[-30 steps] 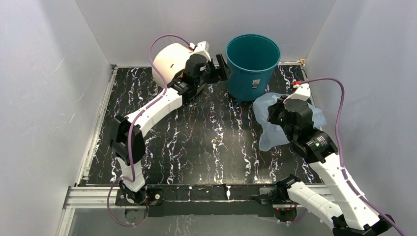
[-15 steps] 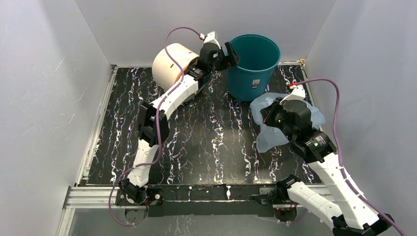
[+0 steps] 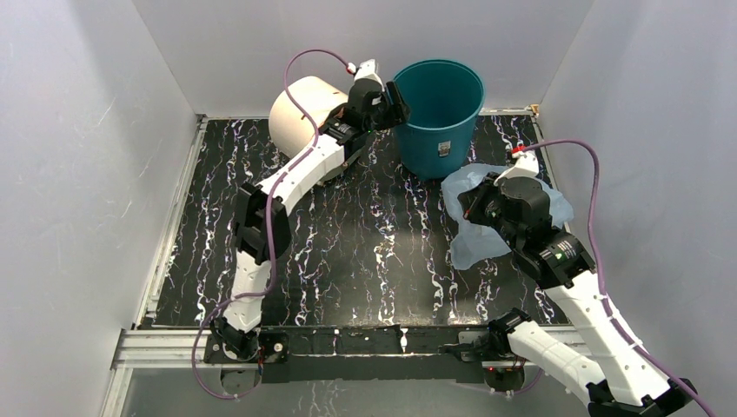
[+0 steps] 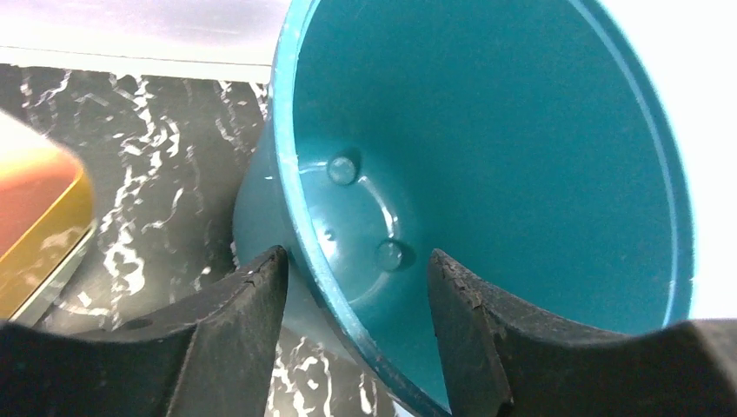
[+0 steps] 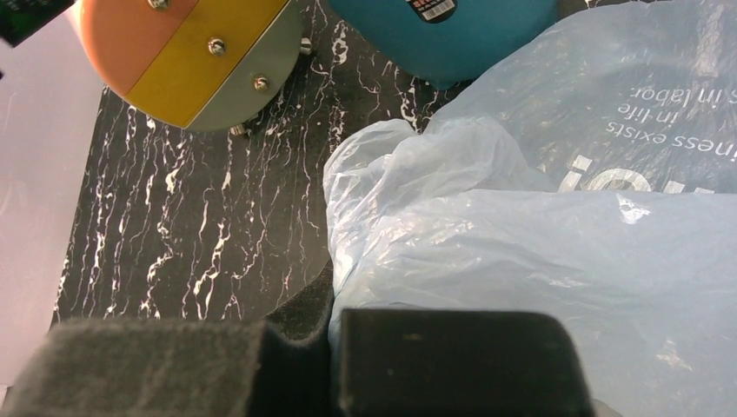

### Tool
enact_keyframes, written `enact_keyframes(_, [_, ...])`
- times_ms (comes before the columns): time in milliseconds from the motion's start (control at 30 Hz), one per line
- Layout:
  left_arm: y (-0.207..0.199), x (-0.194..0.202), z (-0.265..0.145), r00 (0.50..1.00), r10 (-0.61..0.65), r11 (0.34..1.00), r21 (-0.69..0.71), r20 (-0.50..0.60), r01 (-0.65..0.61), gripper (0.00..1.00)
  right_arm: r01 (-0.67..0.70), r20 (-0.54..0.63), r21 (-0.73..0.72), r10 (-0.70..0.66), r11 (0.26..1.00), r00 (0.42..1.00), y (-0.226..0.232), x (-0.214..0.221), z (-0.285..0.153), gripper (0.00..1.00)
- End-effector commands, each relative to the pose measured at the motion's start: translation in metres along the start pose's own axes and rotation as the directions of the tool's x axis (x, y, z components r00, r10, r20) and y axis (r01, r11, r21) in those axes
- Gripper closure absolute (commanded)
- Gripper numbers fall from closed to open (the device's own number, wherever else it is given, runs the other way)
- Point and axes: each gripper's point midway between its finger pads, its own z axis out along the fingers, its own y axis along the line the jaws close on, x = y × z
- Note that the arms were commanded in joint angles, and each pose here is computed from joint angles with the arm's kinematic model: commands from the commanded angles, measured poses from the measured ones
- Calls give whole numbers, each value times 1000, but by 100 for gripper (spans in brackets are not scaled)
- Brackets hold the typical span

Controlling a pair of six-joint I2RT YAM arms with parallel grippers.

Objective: Put the trash bags into the trash bin
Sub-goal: Move the trash bin to the center of the board.

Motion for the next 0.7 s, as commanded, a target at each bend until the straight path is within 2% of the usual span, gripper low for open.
enact_keyframes(0, [12, -11, -35, 999, 53, 997, -55, 13, -52, 44, -30, 29, -23, 31, 999, 999, 5, -4, 3, 97])
enact_keyframes(167, [13, -17, -57, 998, 52, 997, -50, 37, -50, 58, -38, 49, -13, 39, 999, 998, 3, -8, 2, 97])
enact_keyframes(433, [19, -15, -98, 998, 47, 998, -32, 51, -46, 89, -57, 63, -9, 57, 998, 996, 1, -8, 2, 97])
enact_keyframes(667, [26, -6, -144, 998, 53, 999, -9, 38, -53, 96, -65, 52, -21, 66, 998, 996, 3, -4, 5, 97])
